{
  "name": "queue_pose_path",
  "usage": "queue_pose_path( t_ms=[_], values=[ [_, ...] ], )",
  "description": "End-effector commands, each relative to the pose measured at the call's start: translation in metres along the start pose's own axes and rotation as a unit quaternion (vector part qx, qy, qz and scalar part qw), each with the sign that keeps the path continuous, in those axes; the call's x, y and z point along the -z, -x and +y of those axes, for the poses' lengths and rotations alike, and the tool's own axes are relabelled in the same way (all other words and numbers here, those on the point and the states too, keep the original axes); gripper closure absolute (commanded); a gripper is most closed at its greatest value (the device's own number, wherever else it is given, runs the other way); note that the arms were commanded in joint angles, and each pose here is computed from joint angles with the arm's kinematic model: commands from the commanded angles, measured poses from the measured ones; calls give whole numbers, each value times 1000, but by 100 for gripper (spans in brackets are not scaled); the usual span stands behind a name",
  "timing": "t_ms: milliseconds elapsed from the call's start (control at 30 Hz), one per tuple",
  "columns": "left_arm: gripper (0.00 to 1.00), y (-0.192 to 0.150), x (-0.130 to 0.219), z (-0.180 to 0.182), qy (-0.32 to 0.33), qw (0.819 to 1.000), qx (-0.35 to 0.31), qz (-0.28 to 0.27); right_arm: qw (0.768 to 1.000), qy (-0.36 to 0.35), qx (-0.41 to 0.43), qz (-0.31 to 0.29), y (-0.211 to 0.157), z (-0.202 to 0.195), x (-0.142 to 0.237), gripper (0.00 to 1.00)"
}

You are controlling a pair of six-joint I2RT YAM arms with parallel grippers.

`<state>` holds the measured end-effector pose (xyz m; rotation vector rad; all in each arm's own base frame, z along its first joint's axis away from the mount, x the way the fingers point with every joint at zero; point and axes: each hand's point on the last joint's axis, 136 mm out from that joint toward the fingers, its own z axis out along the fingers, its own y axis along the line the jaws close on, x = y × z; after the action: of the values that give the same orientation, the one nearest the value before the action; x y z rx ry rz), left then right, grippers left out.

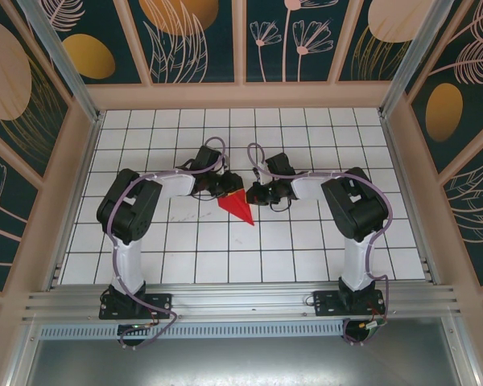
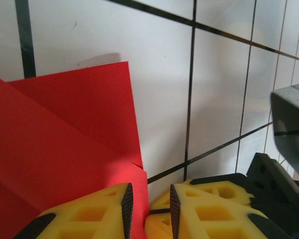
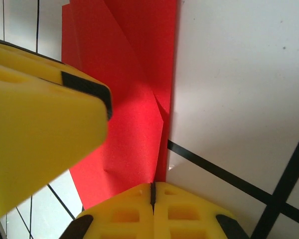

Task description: Fold a paper plane with a square sheet of paper (fold left side to right side)

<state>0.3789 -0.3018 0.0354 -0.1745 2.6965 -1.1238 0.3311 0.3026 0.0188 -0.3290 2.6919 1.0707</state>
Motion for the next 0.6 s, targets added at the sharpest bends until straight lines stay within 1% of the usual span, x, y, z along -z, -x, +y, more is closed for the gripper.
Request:
queue_pose_path(
  t_ms=[0, 300, 567],
  values=[
    [70, 2, -2, -7, -6, 1000, -11, 3, 999, -37, 0, 34, -20, -15, -13, 100],
    [70, -10, -4, 21, 41, 999, -6, 10, 999, -40, 0, 36, -20, -16, -14, 100],
    [70, -19, -6, 39, 64, 998, 0, 14, 998, -41, 1, 38, -21, -16, -14, 100]
  ],
)
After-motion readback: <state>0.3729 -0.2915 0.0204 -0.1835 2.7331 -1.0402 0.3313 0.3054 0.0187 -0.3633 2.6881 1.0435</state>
